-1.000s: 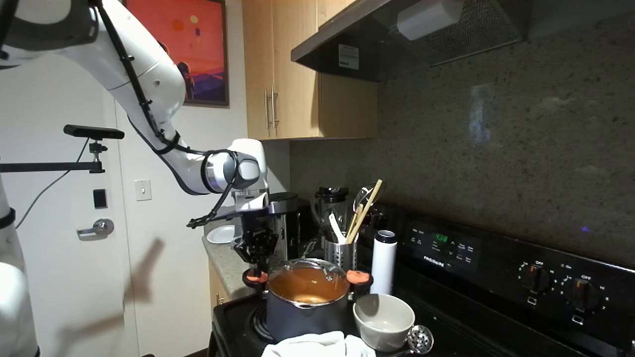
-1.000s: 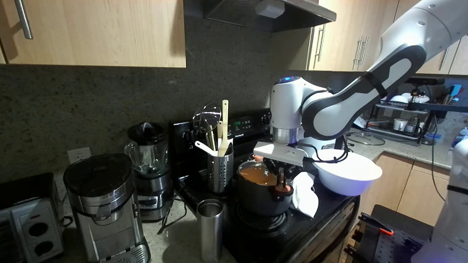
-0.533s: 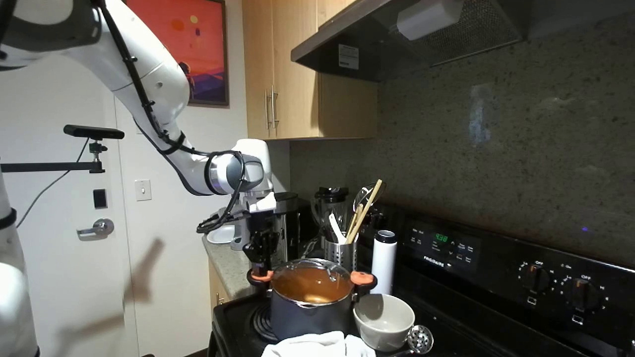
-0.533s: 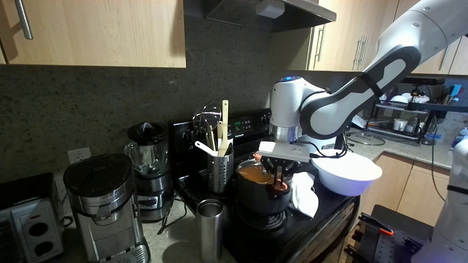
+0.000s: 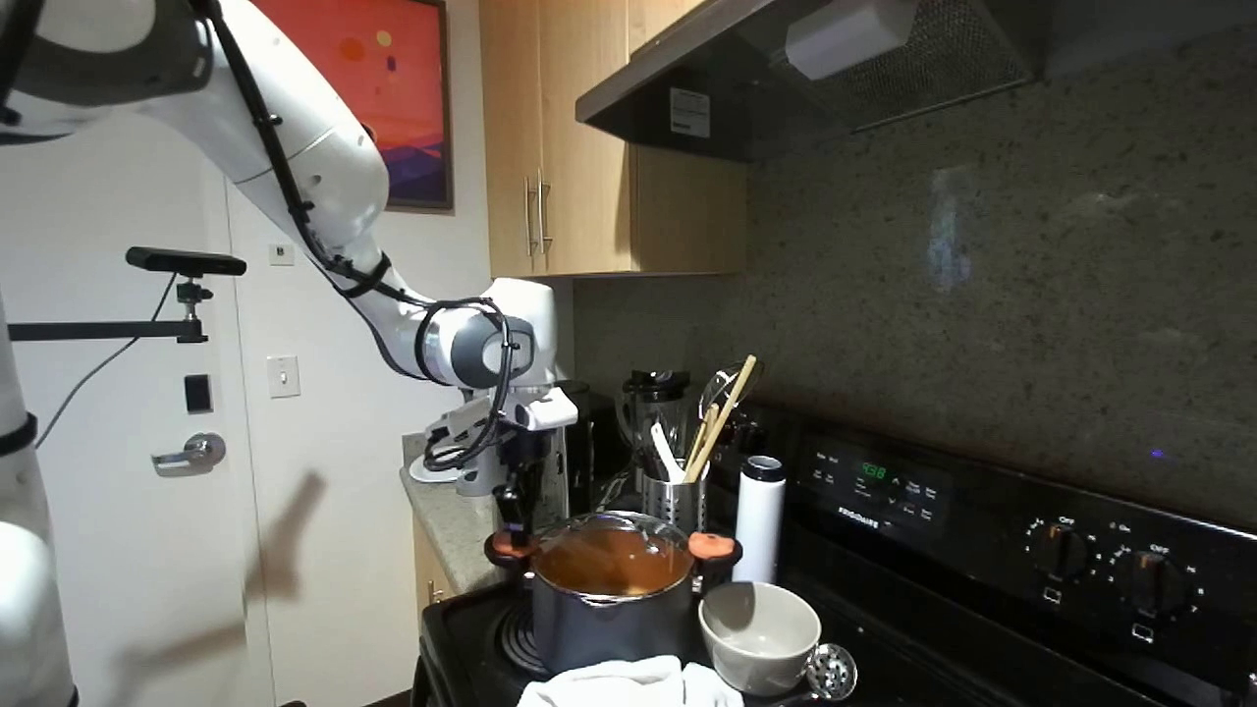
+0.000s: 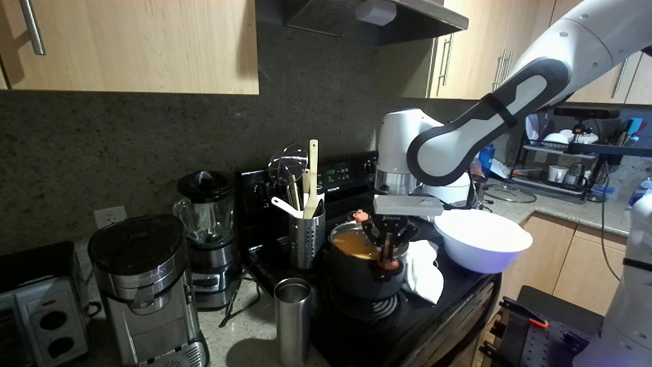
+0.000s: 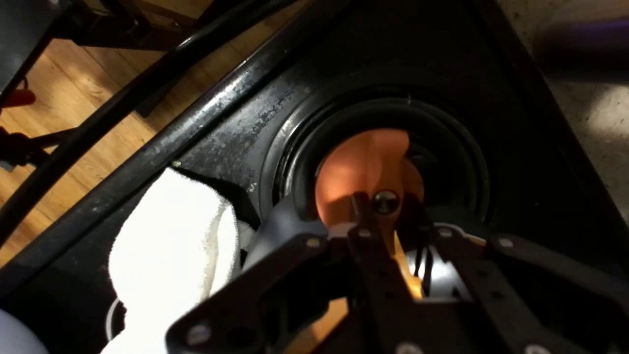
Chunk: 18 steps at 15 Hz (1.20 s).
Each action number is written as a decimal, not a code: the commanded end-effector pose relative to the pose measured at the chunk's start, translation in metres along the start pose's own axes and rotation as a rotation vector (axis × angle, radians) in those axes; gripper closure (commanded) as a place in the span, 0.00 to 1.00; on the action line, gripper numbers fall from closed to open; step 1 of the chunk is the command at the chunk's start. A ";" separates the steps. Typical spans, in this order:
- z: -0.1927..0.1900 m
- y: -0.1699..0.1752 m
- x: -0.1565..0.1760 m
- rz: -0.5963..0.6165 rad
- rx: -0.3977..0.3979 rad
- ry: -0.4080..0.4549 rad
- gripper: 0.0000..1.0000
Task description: Twist the two orange objects on the pot
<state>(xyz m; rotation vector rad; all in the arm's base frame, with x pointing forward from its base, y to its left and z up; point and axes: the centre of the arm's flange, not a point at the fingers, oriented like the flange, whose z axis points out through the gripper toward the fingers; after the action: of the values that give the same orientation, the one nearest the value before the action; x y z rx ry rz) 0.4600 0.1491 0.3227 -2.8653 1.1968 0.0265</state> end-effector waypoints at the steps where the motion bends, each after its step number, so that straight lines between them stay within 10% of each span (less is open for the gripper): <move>1: 0.016 -0.009 0.013 -0.107 0.000 -0.054 0.92; 18: 0.021 -0.028 0.052 -0.703 0.019 -0.145 0.92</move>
<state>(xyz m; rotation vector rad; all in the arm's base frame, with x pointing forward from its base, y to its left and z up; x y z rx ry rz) 0.5035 0.1371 0.3242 -3.0125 0.2583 0.1277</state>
